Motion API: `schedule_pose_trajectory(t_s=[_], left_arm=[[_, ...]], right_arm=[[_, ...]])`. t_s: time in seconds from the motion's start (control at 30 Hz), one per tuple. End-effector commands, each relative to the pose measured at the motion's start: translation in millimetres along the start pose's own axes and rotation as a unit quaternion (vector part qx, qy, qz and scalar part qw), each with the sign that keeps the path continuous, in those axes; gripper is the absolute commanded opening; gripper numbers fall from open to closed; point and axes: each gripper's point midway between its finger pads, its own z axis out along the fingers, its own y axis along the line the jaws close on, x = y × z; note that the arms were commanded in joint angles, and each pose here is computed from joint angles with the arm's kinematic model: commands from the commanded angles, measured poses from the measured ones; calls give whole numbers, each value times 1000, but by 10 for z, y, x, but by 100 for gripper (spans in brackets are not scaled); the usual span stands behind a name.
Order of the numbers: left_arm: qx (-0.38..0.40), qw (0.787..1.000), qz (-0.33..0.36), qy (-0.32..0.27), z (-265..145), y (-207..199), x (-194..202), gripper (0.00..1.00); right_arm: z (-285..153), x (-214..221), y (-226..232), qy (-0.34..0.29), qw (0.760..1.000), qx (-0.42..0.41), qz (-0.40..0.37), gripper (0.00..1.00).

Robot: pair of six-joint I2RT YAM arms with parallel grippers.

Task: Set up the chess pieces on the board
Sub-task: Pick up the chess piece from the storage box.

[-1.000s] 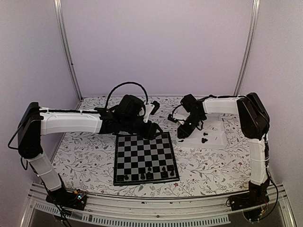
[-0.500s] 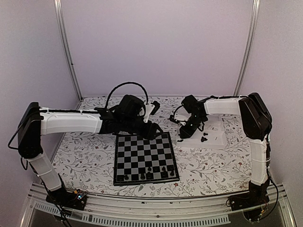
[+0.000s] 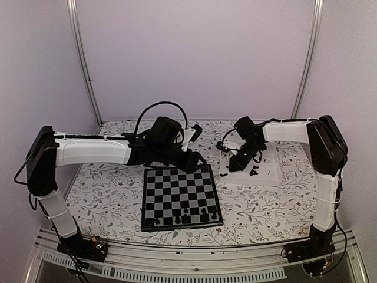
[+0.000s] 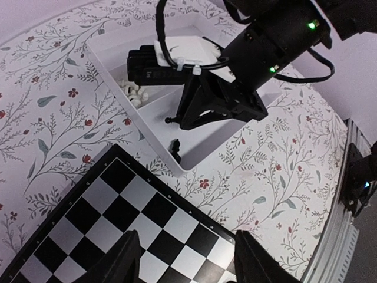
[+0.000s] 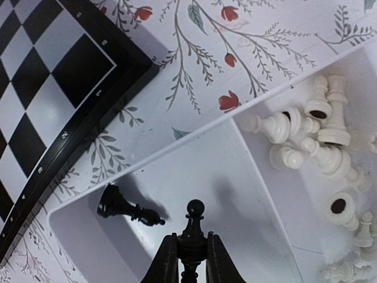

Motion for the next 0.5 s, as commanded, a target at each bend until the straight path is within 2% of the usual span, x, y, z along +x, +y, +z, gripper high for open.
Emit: schedule_pose_trajectory(t_s=[0.0,0.2,0.47], left_arm=[[50,997,-27,-44,44,-52,-363,56],[123,985,-90,-79,180,-48,-609,54],[191,966,-156,-80,450,-85,-681,52]], right_arm=[[-556,-353,123,-106,993,-15,-51,4],[-909,-467,379,-173,979,-45,-98,4],[-1166,-556,543,-215,966,-62,-133,5]])
